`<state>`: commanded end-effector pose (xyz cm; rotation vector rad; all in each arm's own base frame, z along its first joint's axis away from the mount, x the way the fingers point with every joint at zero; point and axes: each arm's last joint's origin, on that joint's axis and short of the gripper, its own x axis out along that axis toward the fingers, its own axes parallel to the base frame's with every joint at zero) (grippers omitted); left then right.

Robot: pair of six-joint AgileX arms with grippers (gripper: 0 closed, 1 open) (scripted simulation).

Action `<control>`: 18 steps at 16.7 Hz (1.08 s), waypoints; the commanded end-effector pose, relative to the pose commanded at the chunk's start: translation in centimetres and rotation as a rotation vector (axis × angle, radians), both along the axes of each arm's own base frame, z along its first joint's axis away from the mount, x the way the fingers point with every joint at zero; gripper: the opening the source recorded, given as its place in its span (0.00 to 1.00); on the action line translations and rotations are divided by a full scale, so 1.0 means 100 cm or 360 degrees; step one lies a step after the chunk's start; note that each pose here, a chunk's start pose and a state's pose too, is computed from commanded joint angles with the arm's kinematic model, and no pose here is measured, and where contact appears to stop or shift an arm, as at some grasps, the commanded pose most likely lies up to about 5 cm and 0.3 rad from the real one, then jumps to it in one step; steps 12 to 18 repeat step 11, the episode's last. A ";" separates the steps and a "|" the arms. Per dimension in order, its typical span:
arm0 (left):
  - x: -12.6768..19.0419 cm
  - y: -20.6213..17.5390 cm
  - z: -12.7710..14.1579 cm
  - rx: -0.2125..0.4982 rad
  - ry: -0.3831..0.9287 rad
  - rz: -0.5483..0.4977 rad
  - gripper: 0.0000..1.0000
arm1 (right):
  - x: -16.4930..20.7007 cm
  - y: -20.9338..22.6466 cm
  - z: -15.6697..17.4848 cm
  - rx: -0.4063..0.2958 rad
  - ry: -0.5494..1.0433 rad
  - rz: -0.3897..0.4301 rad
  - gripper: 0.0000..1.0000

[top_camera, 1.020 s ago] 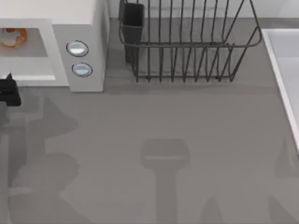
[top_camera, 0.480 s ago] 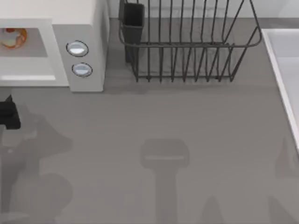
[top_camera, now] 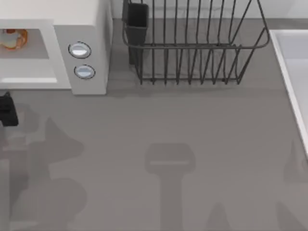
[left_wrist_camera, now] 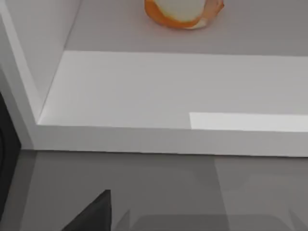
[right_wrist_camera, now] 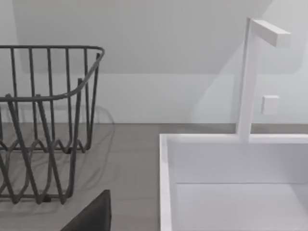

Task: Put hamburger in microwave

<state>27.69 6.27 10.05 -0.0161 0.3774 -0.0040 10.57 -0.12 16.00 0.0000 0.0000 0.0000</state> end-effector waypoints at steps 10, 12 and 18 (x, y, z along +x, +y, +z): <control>-0.004 0.000 0.075 0.0020 -0.0035 0.0006 1.00 | 0.000 0.000 0.000 0.0000 0.0000 0.0000 1.00; -0.004 0.000 0.076 0.0022 -0.0039 0.0006 1.00 | 0.000 0.000 0.000 0.0000 0.0000 0.0000 1.00; -0.004 0.000 0.076 0.0022 -0.0039 0.0006 1.00 | 0.000 0.000 0.000 0.0000 0.0000 0.0000 1.00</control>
